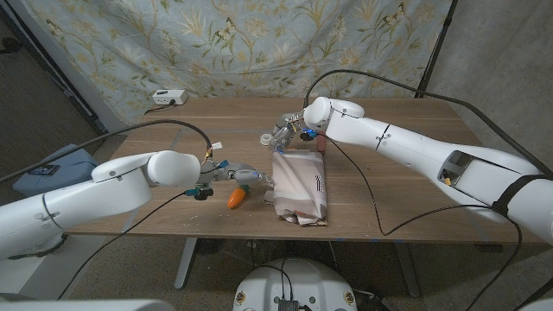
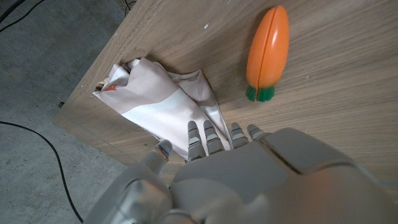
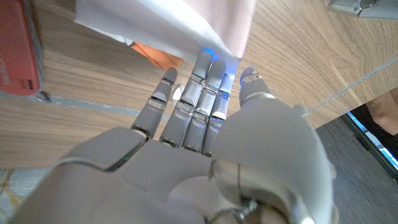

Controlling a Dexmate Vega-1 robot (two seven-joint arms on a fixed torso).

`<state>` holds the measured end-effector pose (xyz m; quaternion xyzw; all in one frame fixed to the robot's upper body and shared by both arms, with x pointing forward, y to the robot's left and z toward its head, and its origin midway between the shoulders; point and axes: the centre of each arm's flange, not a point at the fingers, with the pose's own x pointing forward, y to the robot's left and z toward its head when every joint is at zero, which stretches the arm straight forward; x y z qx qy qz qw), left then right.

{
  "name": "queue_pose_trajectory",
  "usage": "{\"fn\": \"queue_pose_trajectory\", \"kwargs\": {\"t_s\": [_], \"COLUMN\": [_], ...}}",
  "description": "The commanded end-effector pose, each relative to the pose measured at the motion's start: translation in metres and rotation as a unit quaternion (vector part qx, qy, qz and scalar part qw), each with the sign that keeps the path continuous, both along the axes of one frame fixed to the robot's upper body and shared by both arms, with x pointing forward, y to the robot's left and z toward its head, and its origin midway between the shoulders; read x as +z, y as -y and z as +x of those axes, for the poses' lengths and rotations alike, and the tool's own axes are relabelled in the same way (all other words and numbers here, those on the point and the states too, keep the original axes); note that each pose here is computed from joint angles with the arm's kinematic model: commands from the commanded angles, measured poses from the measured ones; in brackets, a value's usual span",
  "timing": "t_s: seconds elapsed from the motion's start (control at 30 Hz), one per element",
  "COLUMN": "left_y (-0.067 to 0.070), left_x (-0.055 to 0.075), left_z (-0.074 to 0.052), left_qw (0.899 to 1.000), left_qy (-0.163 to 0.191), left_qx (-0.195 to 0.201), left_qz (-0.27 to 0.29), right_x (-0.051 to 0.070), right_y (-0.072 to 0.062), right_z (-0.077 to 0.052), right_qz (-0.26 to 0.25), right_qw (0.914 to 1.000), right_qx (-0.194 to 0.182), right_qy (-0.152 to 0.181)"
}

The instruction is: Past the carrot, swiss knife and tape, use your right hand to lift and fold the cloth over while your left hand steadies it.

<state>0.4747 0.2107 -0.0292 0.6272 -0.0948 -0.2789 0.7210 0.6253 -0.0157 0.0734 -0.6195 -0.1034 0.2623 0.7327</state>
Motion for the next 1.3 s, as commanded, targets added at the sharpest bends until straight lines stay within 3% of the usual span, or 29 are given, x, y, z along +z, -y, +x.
{"fn": "queue_pose_trajectory", "kwargs": {"t_s": [0.03, 0.47, 0.87, 1.3], "left_y": [0.0, 0.006, 0.03, 0.046], "left_x": [0.008, 0.015, 0.02, 0.007], "left_z": [-0.007, -0.003, 0.007, 0.03], "left_qw": [1.0, 1.0, 0.998, 0.997], "left_qy": [0.013, 0.027, 0.026, 0.005], "left_qx": [0.005, -0.009, -0.053, -0.076], "left_qz": [-0.002, -0.006, -0.009, -0.016], "right_x": [0.013, 0.027, 0.034, 0.033], "right_y": [-0.012, -0.01, 0.007, 0.025], "right_z": [-0.006, -0.016, -0.02, -0.022], "right_qz": [0.006, 0.007, 0.02, 0.042], "right_qw": [0.9994, 0.9988, 0.999, 0.9987], "right_qx": [0.032, 0.046, 0.03, 0.01], "right_qy": [0.006, 0.017, 0.026, 0.029]}}
